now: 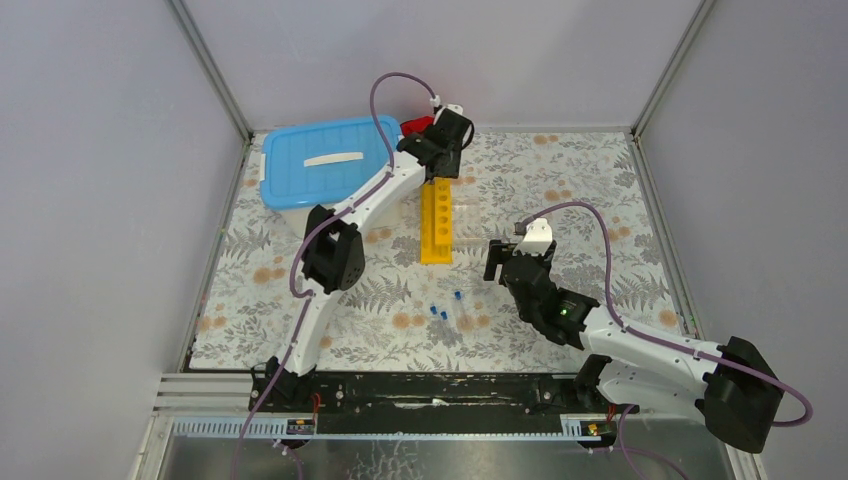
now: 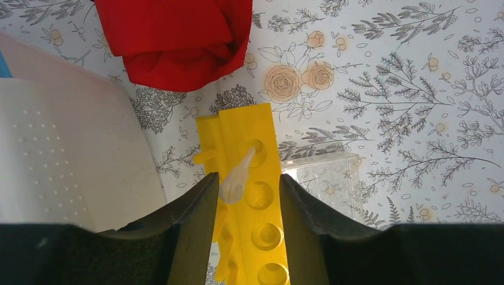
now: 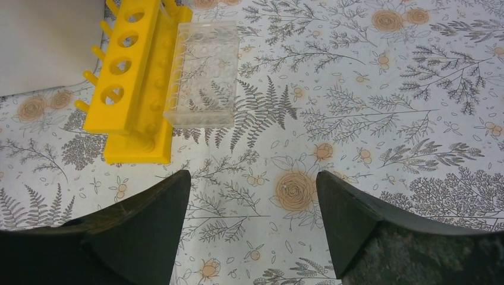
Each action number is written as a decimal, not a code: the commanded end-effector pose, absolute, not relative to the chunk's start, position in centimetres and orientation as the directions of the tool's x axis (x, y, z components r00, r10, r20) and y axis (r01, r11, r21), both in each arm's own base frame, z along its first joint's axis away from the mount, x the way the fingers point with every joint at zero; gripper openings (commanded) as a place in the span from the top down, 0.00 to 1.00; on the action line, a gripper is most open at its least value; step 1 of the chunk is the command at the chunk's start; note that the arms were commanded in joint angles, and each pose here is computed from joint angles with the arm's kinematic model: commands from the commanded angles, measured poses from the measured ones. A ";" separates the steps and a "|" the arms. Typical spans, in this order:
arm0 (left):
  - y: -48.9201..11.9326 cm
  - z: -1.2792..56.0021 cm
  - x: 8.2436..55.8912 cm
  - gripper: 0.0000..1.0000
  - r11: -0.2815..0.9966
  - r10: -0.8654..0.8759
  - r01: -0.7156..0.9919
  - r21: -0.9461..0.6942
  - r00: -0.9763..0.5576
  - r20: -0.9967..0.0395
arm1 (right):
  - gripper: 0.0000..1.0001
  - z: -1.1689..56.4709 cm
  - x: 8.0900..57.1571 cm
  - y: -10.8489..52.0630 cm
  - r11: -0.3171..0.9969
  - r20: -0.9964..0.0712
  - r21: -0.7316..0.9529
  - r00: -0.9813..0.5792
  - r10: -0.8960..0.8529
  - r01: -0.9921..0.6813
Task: Organize the chemistry lab equipment
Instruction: Insert the test tube into the slot of the test tube rack, then pick up the test tube at the center of the board.
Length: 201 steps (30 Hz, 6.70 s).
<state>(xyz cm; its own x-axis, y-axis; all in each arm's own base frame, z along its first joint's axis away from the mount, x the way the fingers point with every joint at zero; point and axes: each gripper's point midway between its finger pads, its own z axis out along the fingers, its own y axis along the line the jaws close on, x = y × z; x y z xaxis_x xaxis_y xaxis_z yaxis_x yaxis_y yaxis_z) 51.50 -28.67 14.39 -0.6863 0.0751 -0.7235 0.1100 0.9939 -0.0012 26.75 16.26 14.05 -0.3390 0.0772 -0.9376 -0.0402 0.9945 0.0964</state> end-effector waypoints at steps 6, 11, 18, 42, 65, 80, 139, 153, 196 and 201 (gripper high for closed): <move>-28.9 22.3 50.8 0.47 0.994 0.011 0.095 -0.053 -0.570 -0.822 | 0.15 15.7 27.4 17.2 0.993 -0.939 0.101 -0.336 0.074 -0.064; -27.3 24.6 49.5 0.42 0.997 -0.017 0.054 -0.055 -0.544 -0.839 | 0.14 14.5 27.2 18.7 0.990 -0.911 0.051 -0.413 -0.007 -0.131; -24.8 26.1 46.7 0.39 0.997 -0.068 -0.001 -0.079 -0.530 -0.845 | 0.17 13.3 26.0 20.6 0.972 -0.878 0.026 -0.470 -0.090 -0.235; -19.3 21.7 33.9 0.39 0.966 -0.230 -0.042 -0.255 -0.590 -0.774 | 0.48 7.2 16.2 25.1 0.932 -0.757 -0.016 -0.604 -0.249 -0.363; -19.9 20.4 32.1 0.38 0.962 -0.226 -0.016 -0.273 -0.608 -0.761 | 0.61 2.6 13.2 25.9 0.934 -0.677 0.045 -0.699 -0.232 -0.354; -20.0 19.7 32.2 0.38 0.964 -0.216 -0.012 -0.264 -0.612 -0.760 | 0.67 1.3 12.7 26.5 0.930 -0.652 0.041 -0.715 -0.253 -0.366; -27.6 23.7 23.5 0.40 0.770 0.025 0.297 -0.565 -0.899 -0.438 | 0.98 15.9 13.6 28.2 0.785 -0.899 0.127 -0.405 -0.168 -0.607; -28.4 22.9 20.2 0.40 0.708 0.063 0.271 -0.652 -0.944 -0.323 | 0.99 19.0 13.5 28.9 0.749 -0.926 0.145 -0.356 -0.128 -0.646; -30.0 22.5 17.0 0.65 0.630 0.177 0.297 -0.718 -0.955 -0.240 | 1.00 20.9 11.5 29.1 0.670 -0.943 0.186 -0.321 -0.083 -0.719; -29.9 22.7 16.7 0.68 0.628 0.186 0.302 -0.718 -0.953 -0.238 | 1.00 20.5 11.4 29.0 0.666 -0.942 0.181 -0.322 -0.093 -0.723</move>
<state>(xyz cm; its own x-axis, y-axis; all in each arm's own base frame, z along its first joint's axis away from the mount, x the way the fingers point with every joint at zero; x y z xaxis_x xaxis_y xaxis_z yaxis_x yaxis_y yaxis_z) 17.56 -29.75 21.90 -0.9634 0.1512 -0.2214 0.2648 0.6650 -0.6983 11.74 28.63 19.53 -0.3387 -0.1214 -0.9330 -0.7035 0.6912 0.1654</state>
